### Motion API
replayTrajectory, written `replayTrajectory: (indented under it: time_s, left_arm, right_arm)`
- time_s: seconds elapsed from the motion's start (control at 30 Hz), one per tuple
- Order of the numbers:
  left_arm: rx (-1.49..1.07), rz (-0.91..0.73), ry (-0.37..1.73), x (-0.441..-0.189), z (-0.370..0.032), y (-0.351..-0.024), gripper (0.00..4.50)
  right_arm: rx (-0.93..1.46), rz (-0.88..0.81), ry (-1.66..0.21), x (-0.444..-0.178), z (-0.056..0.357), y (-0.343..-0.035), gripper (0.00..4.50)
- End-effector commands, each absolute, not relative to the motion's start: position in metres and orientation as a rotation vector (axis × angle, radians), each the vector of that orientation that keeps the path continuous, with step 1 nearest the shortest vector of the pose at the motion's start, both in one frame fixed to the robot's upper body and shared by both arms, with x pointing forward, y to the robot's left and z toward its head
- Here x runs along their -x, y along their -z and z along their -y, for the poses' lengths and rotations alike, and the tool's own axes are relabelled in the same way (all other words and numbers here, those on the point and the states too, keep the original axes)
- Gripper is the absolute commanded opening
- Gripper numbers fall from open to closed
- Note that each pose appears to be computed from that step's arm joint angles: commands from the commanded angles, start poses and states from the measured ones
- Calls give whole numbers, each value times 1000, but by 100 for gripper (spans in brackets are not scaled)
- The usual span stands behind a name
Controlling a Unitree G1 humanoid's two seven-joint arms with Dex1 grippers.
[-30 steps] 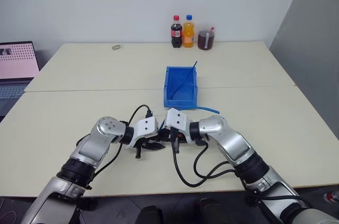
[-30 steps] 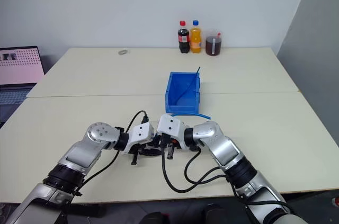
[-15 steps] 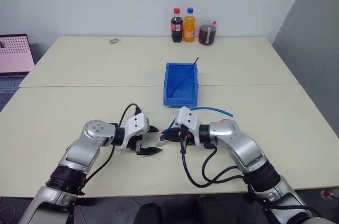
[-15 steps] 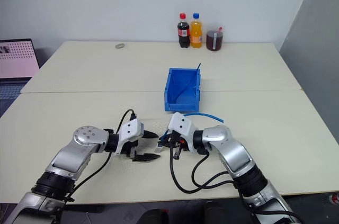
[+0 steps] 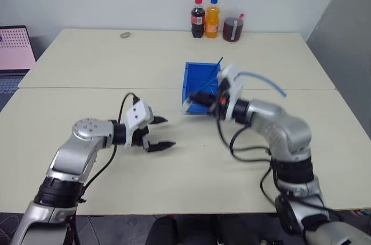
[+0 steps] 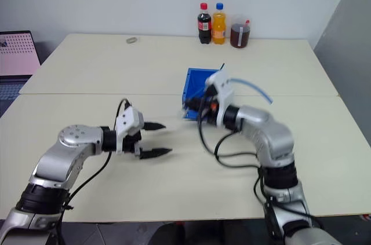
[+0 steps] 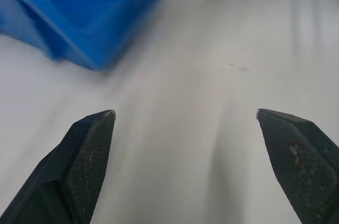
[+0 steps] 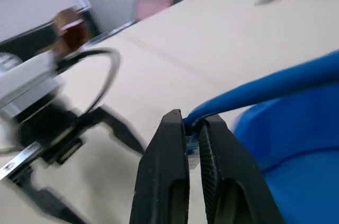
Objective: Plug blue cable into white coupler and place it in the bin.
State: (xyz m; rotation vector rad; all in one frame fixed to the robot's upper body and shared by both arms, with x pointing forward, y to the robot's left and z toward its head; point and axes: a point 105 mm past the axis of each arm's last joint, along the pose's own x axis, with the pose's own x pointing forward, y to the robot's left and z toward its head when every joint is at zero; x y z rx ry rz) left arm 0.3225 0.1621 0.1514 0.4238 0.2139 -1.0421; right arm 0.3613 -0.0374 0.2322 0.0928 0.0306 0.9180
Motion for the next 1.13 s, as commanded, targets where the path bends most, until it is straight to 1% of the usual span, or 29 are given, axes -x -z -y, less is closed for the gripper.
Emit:
replayTrajectory:
  time_s: [0.03, 0.1, 0.17, 0.2, 0.3, 0.33, 0.37, 0.4, 0.5, 0.57, 0.73, 0.83, 0.97, 1.13]
  left_arm:
    - [-449, -132, 1009, -333, -162, -173, 450]
    - [-463, -111, 1003, -338, -160, -178, 450]
    - [-487, -96, 1007, -341, -158, -181, 450]
    - [-500, -89, 1009, -342, -157, -182, 450]
    - [-521, -76, 1010, -345, -157, -184, 450]
    - [-519, -70, 1006, -346, -156, -185, 450]
    - [-517, -66, 1004, -347, -156, -186, 450]
    - [-514, -61, 1002, -347, -156, -187, 450]
    - [-504, -51, 998, -346, -153, -190, 450]
    - [-481, -48, 960, -349, -155, -194, 450]
    - [-437, -47, 838, -361, -172, -202, 450]
    - [-426, -47, 759, -367, -186, -208, 450]
    - [-420, -53, 715, -371, -200, -213, 450]
    - [-368, -46, 702, -372, -207, -221, 450]
  right_arm:
    - [-95, -52, -857, -393, 46, -241, 2]
    - [-56, -102, -847, -409, 46, -236, 2]
    - [20, -181, -871, -423, 41, -227, 72]
    - [75, -204, -878, -428, 40, -224, 81]
    - [134, -231, -894, -437, 39, -225, 154]
    - [150, -237, -900, -438, 40, -225, 179]
    - [163, -241, -905, -439, 41, -225, 194]
    - [181, -242, -905, -441, 43, -226, 223]
    - [227, -239, -917, -442, 49, -233, 274]
    - [266, -244, -943, -439, 58, -238, 321]
    - [319, -287, -993, -427, 86, -239, 447]
    - [320, -298, -1043, -408, 105, -243, 449]
    - [468, -320, -1010, -384, 143, -227, 449]
    - [392, -245, -910, -374, 164, -238, 449]
